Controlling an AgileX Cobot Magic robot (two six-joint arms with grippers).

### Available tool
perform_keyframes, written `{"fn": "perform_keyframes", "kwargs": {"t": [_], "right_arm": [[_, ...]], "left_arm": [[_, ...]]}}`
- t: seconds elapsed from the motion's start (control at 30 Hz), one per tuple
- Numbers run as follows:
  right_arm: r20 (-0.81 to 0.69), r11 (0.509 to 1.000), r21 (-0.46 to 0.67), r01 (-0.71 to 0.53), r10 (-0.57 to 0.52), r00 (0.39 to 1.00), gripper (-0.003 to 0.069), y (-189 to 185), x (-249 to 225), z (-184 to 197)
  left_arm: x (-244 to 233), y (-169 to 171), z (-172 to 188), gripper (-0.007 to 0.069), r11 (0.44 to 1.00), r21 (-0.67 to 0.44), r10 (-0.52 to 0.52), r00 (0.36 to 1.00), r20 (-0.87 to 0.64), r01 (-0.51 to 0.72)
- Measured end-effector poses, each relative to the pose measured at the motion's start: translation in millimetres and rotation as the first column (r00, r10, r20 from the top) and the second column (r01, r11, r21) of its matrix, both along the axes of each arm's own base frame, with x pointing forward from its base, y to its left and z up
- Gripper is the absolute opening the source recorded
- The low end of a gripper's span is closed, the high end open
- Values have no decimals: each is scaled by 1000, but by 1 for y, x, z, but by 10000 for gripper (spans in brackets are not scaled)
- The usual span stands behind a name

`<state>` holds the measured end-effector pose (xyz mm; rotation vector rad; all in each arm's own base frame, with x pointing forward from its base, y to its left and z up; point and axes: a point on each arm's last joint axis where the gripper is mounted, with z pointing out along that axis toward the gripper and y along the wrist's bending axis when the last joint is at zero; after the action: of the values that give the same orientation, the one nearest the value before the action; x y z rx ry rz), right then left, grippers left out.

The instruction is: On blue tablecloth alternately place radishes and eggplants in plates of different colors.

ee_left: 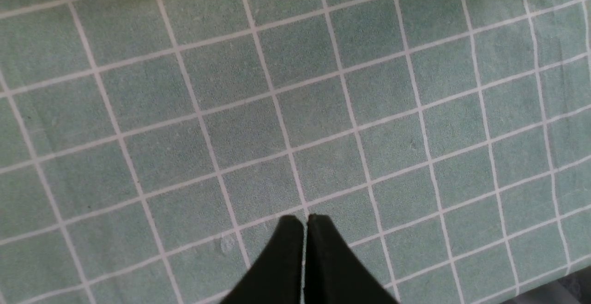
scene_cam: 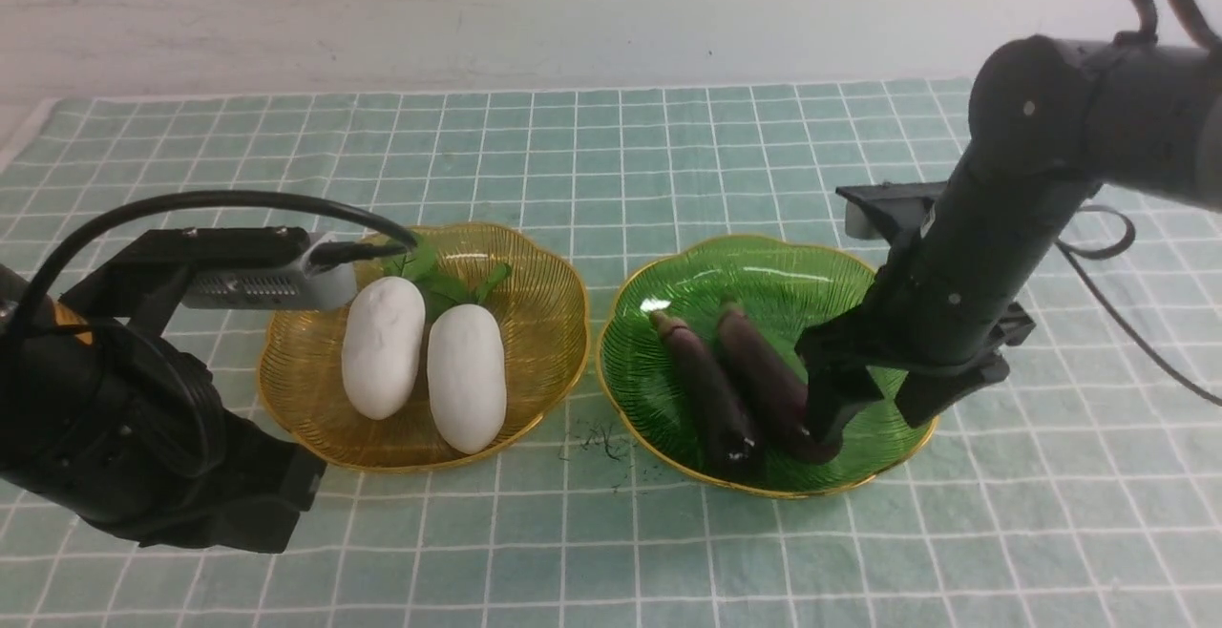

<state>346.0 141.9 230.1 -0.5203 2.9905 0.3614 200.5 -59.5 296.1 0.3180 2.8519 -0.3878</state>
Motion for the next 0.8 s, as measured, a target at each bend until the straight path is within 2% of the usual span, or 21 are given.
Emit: {"fn": "perform_keyframes", "kwargs": {"t": [0.1,0.2,0.23,0.27,0.53,0.6,0.67,0.73,0.8], "right_arm": [[22,1000,6,-15,15,1000,559,0,-1,7],[50,1000,13,-22,21,999,499,-4,-10,21],[85,999,25,-23,20,996,440,-7,-21,37],[97,999,27,-23,21,995,418,-9,-26,42],[311,999,37,-27,14,950,89,-47,-118,112],[354,999,45,-18,1,935,44,-56,-143,121],[450,997,79,-10,-26,893,0,-71,-182,128],[571,992,130,-8,-68,818,-11,-82,-212,126],[713,978,209,-14,-143,687,-14,-93,-240,115]], "left_arm": [[0,0,0,-8,1000,-1,0,1000,0,0],[0,0,0,-8,1000,-1,0,1000,0,0],[0,0,0,-8,1000,-1,0,1000,0,0],[0,0,0,-8,1000,-1,0,1000,0,0],[-1,0,0,-8,1000,2,-3,1000,-11,3],[-1,0,0,-8,1000,2,-3,1000,-11,3],[-1,0,0,-8,1000,1,-3,1000,-10,3],[-1,0,0,-8,1000,1,-2,1000,-7,2],[0,0,0,-8,1000,0,-1,1000,-2,1]]}}
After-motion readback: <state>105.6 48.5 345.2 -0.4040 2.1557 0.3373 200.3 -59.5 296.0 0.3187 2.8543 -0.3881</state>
